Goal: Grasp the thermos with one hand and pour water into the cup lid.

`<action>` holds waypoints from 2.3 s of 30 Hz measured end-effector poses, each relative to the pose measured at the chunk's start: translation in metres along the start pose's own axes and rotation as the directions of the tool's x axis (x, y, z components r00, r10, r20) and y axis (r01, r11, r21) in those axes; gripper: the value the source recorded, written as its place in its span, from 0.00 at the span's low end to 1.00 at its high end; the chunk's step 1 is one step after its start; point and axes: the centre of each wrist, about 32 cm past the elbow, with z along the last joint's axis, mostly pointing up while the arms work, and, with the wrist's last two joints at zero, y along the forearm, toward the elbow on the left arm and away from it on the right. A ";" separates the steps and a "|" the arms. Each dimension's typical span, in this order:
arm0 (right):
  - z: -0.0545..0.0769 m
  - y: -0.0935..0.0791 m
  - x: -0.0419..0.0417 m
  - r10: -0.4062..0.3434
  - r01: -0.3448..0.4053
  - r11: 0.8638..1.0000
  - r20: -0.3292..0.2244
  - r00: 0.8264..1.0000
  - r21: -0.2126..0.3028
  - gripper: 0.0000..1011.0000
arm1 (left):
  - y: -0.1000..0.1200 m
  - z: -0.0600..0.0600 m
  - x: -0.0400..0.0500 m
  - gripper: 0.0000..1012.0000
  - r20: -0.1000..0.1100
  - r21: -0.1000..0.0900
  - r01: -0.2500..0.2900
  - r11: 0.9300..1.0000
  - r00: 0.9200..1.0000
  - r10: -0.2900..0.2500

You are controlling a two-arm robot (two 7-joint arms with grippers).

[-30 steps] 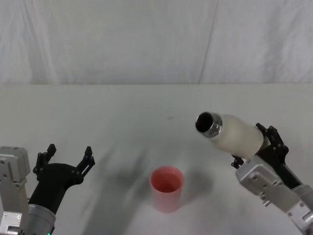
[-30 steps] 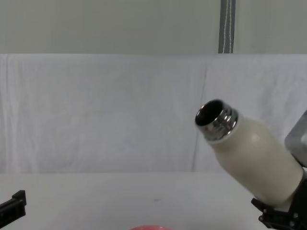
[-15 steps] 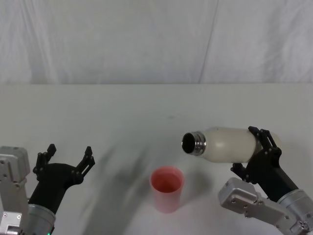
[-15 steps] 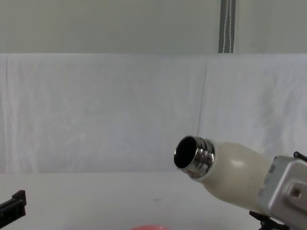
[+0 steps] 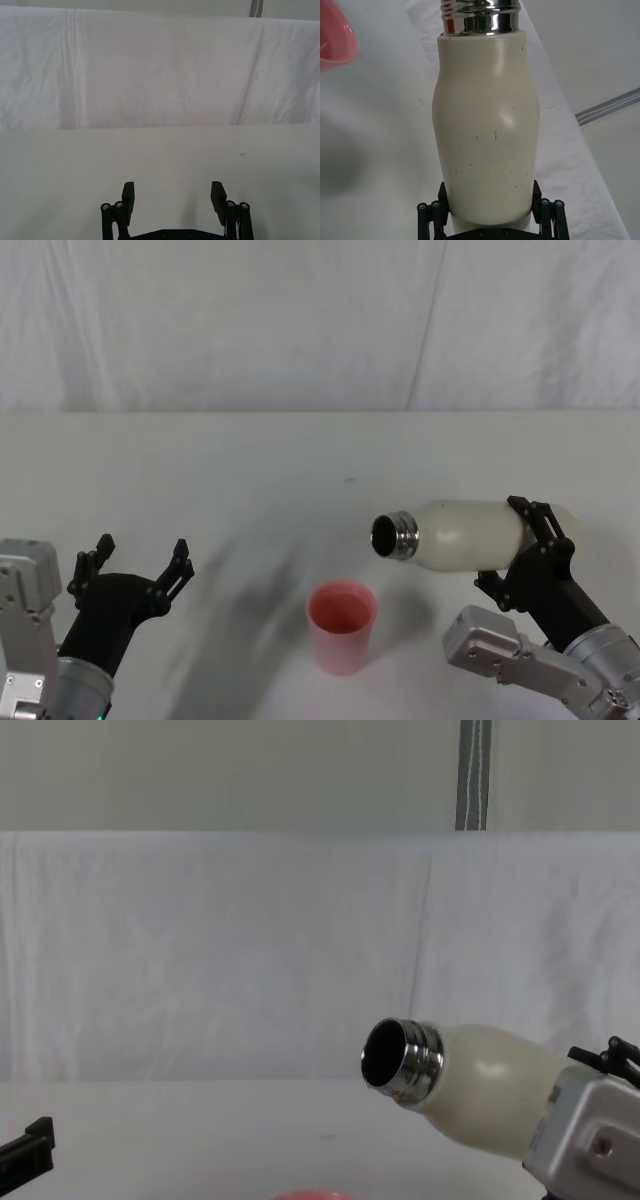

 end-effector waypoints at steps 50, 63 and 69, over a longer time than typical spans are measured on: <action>-0.013 0.016 0.0053 0.000 -0.013 0.998 0.211 0.978 0.060 0.94 | 0.000 0.000 0.0000 0.99 0.000 0.000 0.000 1.000 1.000 0.000; -0.011 0.015 0.0003 0.000 -0.016 0.998 0.228 0.974 0.068 0.94 | 0.000 0.000 0.0000 0.99 0.000 0.000 0.000 1.000 1.000 0.000; -0.011 0.015 -0.0005 -0.002 -0.016 0.997 0.251 0.968 0.070 0.94 | 0.000 0.000 0.0000 0.99 0.000 0.000 0.000 1.000 1.000 0.000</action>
